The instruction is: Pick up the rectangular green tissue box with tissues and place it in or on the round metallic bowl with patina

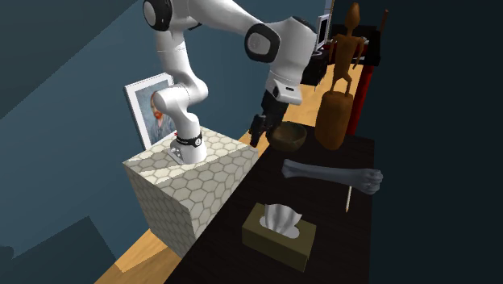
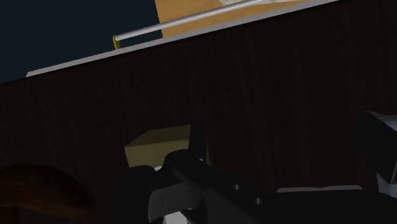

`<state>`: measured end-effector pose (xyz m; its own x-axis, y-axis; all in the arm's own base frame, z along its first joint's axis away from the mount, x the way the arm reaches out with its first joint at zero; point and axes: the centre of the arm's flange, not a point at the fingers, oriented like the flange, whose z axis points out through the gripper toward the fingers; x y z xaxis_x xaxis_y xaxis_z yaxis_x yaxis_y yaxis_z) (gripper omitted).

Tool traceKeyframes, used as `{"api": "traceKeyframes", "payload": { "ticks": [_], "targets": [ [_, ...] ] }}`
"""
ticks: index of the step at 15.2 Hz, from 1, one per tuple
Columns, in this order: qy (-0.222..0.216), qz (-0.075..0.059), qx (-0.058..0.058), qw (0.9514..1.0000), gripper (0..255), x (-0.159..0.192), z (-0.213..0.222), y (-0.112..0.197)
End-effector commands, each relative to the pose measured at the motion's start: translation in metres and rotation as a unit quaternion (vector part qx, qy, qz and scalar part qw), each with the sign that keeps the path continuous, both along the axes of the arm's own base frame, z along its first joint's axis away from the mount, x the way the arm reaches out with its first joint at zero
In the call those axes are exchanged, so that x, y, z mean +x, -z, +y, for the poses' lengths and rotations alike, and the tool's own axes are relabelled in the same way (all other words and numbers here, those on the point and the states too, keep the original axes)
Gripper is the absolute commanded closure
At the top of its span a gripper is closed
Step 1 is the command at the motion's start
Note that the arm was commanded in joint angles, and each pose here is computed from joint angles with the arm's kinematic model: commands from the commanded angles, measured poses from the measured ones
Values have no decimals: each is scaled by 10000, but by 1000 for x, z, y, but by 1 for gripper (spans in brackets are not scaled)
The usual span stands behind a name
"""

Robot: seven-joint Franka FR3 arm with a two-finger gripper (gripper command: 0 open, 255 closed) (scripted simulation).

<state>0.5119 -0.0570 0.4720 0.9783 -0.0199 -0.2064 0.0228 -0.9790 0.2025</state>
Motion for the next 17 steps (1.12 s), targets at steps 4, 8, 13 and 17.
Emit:
{"api": "traceKeyframes", "payload": {
  "ticks": [4,8,13,17],
  "targets": [
    [111,166,-500,9986,0,54,-27,34],
    [201,298,-892,9954,0,95,-50,57],
    [313,463,-1381,9888,0,146,-82,85],
    [329,487,-1451,9877,0,148,-94,102]
  ]
}}
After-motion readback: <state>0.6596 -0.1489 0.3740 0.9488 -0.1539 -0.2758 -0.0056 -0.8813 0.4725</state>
